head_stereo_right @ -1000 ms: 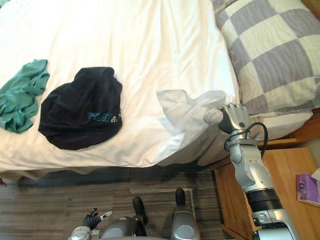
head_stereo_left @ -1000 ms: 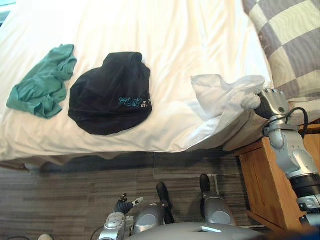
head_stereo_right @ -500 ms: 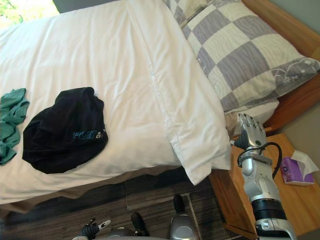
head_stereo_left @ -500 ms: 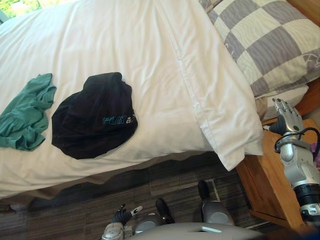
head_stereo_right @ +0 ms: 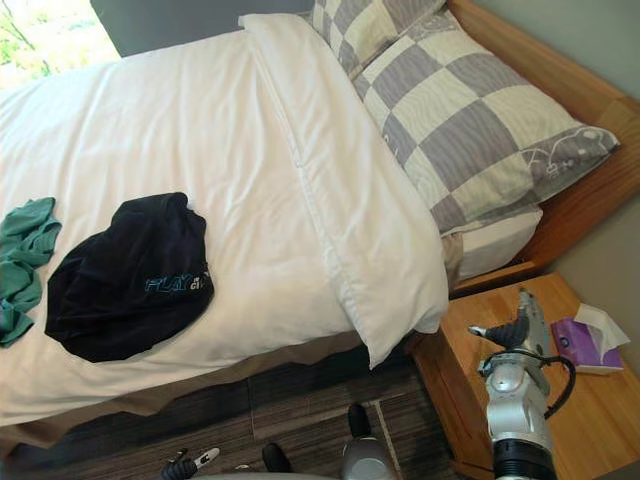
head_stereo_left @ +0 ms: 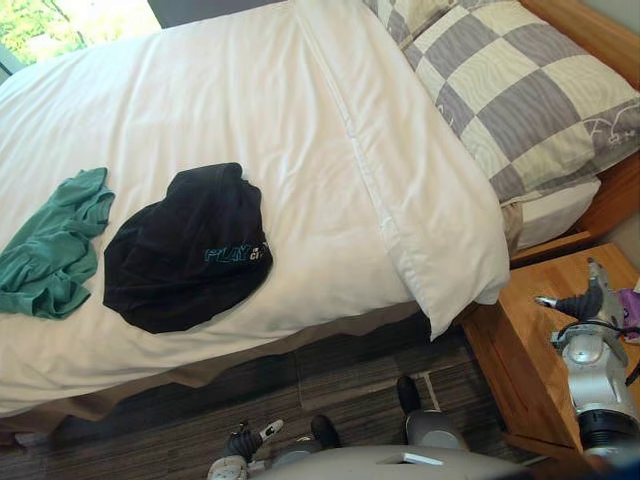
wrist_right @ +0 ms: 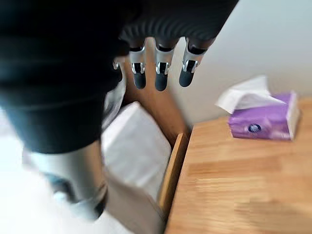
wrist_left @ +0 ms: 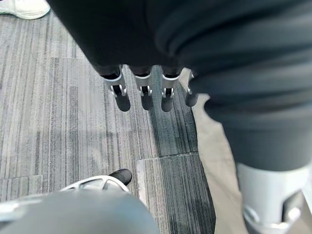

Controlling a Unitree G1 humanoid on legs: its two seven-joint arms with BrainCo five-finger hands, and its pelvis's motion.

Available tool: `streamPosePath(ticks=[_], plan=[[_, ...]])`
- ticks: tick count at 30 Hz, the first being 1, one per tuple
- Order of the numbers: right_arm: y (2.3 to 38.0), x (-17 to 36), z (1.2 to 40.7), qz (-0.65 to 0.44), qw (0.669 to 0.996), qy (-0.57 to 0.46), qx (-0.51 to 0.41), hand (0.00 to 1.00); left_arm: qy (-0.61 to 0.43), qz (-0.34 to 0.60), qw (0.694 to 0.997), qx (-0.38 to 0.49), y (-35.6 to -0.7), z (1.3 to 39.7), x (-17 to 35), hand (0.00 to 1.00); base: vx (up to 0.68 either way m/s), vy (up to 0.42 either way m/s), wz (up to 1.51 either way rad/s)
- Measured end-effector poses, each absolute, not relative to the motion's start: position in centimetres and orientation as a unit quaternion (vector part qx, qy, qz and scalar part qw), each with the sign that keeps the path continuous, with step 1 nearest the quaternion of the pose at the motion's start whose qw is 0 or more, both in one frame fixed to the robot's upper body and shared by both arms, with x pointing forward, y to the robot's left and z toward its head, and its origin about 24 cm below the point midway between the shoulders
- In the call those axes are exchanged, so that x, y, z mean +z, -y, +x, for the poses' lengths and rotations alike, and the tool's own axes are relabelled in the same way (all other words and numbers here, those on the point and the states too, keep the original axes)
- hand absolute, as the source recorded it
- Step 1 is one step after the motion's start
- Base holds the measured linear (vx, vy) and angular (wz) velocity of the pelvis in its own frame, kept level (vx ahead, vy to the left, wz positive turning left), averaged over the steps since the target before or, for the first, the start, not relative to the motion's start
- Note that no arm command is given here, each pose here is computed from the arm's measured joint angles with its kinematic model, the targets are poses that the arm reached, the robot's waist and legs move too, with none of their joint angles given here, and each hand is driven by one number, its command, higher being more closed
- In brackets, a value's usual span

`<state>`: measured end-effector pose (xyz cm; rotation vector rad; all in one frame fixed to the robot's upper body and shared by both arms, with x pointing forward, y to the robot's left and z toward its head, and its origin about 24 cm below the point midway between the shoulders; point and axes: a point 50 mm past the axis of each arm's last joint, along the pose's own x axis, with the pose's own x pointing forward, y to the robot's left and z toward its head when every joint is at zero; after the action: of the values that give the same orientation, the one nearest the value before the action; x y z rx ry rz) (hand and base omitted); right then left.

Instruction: Tidy the bed and pick cloth on bed and put in laundry

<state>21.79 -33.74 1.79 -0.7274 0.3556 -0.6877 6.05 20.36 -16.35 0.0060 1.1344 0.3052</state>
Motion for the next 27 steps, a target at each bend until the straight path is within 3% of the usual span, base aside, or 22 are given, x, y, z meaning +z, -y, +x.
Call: streamPosePath(ticks=[6, 11, 16, 20, 27], plan=[[32.9, 3.5, 22.3, -0.143, 0.911, -0.077, -0.379, 1.00, -0.537, -0.010, 0.828, 0.161, -20.4, 5.7, -16.4, 0.00, 0.00, -0.019, 0.08], [31.4, 6.5, 24.8, 0.069, 0.920, 0.052, -0.382, 1.00, -0.541, -0.020, 0.823, 0.173, -20.4, 5.3, -16.5, 0.00, 0.00, -0.029, 0.20], [30.7, 11.4, 27.9, 0.261, 0.875, 0.195, -0.358, 1.00, -0.547, -0.017, 0.816, 0.183, -20.3, 5.0, -16.6, 0.00, 0.00, -0.023, 0.30], [29.6, 17.9, 30.5, 0.377, 0.815, 0.320, -0.301, 1.00, -0.540, -0.019, 0.822, 0.179, -19.9, 5.2, -16.5, 0.00, -0.02, -0.005, 0.25], [30.4, 22.8, 30.3, 0.476, 0.717, 0.421, -0.286, 1.00, -0.520, -0.030, 0.839, 0.156, -18.8, 6.3, -16.4, 0.00, 0.00, 0.004, 0.20]])
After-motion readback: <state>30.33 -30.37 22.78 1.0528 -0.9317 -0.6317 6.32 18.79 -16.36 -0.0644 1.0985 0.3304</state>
